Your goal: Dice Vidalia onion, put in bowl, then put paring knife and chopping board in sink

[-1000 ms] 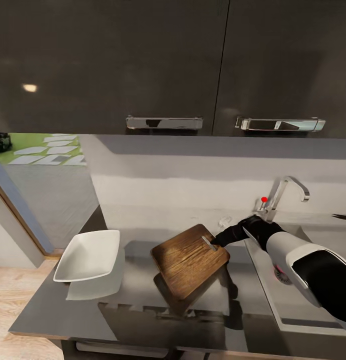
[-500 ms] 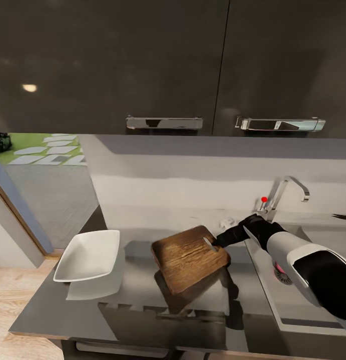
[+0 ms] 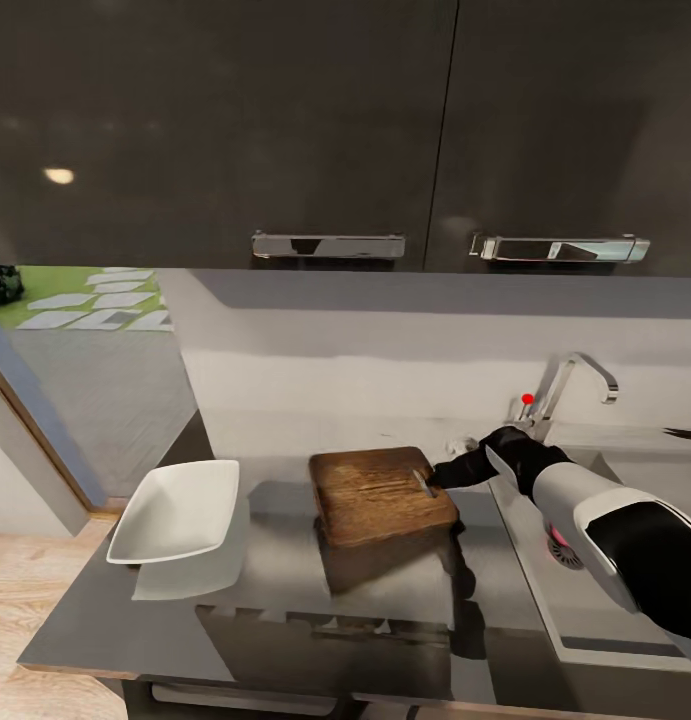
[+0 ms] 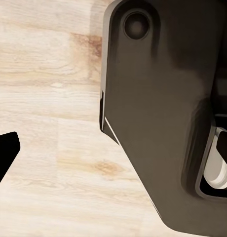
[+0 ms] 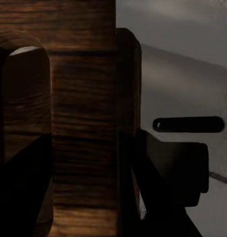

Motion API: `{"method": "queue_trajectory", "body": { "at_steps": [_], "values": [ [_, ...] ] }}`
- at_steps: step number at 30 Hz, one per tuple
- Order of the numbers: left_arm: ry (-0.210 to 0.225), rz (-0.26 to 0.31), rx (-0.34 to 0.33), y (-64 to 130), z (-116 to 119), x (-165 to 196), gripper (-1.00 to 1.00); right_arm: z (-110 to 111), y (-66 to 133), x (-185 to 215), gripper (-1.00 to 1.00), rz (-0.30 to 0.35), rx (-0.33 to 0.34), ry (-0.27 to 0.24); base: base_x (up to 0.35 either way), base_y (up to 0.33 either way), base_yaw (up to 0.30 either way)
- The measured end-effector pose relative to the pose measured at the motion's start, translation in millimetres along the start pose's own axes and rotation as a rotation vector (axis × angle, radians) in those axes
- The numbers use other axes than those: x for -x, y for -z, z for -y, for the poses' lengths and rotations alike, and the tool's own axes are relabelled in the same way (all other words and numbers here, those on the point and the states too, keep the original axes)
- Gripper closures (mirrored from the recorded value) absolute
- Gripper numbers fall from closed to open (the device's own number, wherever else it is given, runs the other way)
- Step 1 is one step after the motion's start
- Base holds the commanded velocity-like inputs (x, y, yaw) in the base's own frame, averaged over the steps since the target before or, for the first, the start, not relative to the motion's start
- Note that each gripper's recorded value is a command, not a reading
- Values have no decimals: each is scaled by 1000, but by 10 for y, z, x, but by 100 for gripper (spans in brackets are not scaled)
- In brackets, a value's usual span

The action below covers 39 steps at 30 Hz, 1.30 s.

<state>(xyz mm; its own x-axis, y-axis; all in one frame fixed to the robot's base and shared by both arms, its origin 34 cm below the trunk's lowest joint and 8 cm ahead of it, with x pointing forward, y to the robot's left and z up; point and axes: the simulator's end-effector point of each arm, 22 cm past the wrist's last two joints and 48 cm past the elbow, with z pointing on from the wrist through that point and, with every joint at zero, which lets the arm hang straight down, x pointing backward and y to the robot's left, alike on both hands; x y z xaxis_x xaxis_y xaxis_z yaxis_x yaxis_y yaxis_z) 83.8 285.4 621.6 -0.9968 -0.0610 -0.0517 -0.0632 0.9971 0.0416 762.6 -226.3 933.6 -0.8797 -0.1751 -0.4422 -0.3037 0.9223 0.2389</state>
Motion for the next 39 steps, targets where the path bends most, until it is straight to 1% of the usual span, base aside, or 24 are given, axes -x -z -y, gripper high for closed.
{"method": "queue_trajectory", "body": {
  "at_steps": [1, 3, 6, 8, 9, 12, 15, 17, 22, 31, 39],
  "values": [
    [0, 0, 0, 0, 0, 0, -100, 20, -3, -4, 100, -1, -11, -4, 0, 0, 0],
    [0, 0, 0, 0, 0, 0, -100, 41, -3, 38, 100, 16, -23, -37, 0, 0, 0],
    [-1, 1, 0, 0, 1, 1, -100, 177, 1, 69, 100, 33, -88, -70, 0, 0, 0],
    [-2, 1, 0, 0, 1, 3, -100, 300, 22, 109, 100, 55, -140, -116, 0, 0, 0],
    [-2, 1, 0, 0, 1, 2, -100, 333, 24, 106, 100, 56, -156, -127, 0, 0, 0],
    [-2, 1, 0, 0, 1, 3, -100, 521, 67, 129, 100, 79, -240, -194, 0, 0, 0],
    [-2, 12, 0, 0, 1, 27, -100, 611, 90, 121, 100, 86, -281, -238, 0, 0, 0],
    [-2, 26, 0, 1, 1, 56, -100, 638, 99, 118, 100, 89, -292, -251, 0, 0, 0],
    [0, 48, 1, 3, -2, 103, -100, 677, 107, 120, 100, 95, -307, -260, -72, 0, 0],
    [0, 50, 2, 3, -4, 108, -100, 711, 112, 104, 100, 93, -316, -259, -228, 7, 0],
    [-1, 50, 2, 3, -4, 109, -100, 740, 115, 72, 100, 86, -322, -259, -212, 147, 0]
  ]
}}
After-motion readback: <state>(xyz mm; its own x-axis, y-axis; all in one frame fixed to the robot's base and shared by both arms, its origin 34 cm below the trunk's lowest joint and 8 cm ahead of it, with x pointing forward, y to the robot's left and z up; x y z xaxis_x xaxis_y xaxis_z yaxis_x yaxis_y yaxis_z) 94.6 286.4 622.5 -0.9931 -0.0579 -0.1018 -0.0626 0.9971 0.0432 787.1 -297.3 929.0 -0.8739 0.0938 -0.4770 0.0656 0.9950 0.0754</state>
